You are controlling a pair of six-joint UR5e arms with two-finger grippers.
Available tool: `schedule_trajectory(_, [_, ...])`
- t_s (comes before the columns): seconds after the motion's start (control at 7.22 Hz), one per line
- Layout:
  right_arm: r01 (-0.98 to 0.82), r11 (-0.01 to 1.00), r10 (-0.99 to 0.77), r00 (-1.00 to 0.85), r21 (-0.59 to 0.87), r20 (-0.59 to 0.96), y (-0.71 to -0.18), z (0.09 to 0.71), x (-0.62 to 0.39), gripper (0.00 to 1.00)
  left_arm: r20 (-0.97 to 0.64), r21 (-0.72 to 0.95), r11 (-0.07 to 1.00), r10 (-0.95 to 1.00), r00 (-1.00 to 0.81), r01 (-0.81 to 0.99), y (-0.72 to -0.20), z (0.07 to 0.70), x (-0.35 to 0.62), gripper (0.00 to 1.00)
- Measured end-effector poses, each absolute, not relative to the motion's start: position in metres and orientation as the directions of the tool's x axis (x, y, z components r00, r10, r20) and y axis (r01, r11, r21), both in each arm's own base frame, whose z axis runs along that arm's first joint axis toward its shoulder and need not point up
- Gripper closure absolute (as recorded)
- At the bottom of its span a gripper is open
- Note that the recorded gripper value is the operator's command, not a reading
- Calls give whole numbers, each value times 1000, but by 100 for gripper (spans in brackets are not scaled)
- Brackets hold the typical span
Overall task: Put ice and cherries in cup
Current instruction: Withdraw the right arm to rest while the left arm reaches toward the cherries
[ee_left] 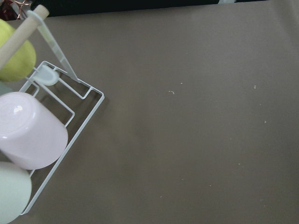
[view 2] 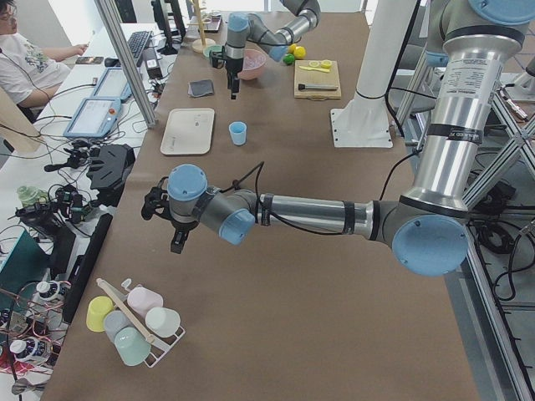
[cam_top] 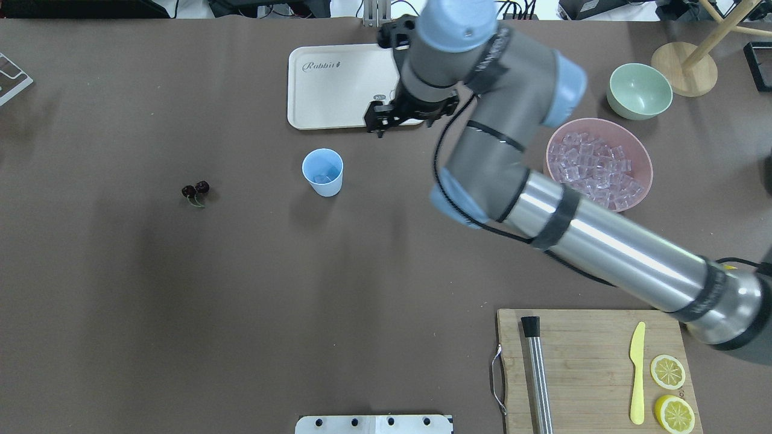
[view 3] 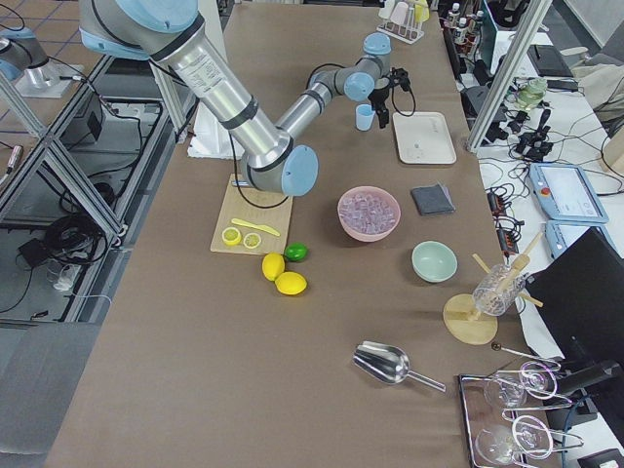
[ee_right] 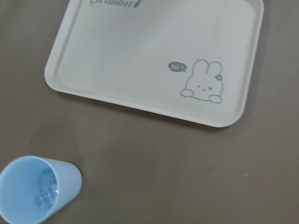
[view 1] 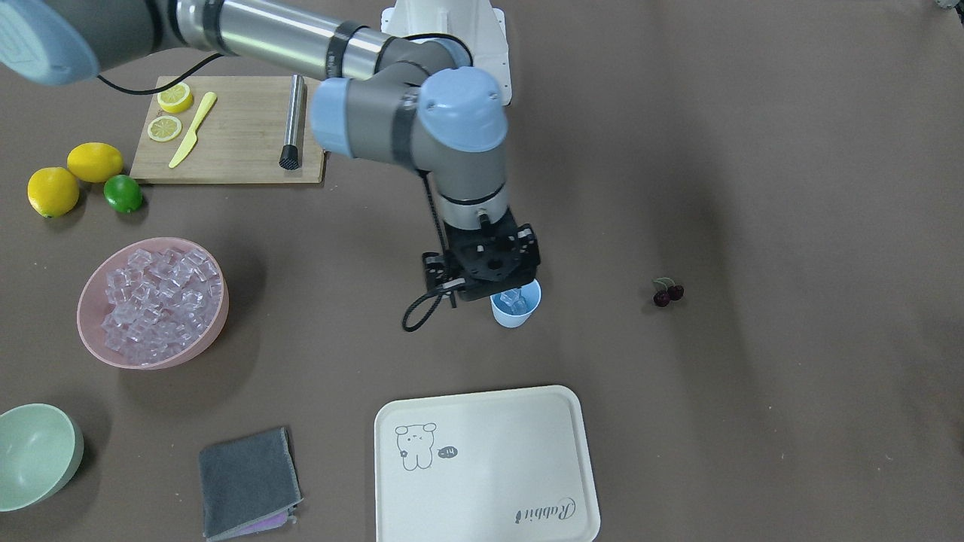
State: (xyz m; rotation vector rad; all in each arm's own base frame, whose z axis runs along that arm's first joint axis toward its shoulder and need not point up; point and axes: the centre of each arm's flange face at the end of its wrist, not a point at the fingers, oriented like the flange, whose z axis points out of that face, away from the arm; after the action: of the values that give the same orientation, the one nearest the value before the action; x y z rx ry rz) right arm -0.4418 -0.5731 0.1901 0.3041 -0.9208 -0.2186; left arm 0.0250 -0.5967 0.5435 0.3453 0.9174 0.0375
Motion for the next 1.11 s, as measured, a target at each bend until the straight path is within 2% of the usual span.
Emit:
schedule_trajectory(0.28, [100,927,-353,555,361,753,-552,298,-277,2,-793,305,947,196,577,97,-593,493,89,3])
schedule_trajectory(0.55, [122,929,-354,565,349,745,-505,403,-145,2,-792,317,946,223,568,72,-585,436,185,3])
schedule_trajectory(0.83, [141,935,-343,585,324,735,-469,496,-55,2,-783,327,945,258,567,23,-579,397,293,3])
schedule_trajectory(1.11, [134,944,-318,609,300,727,-451,573,9,2,-776,333,943,274,568,-1,-574,381,353,3])
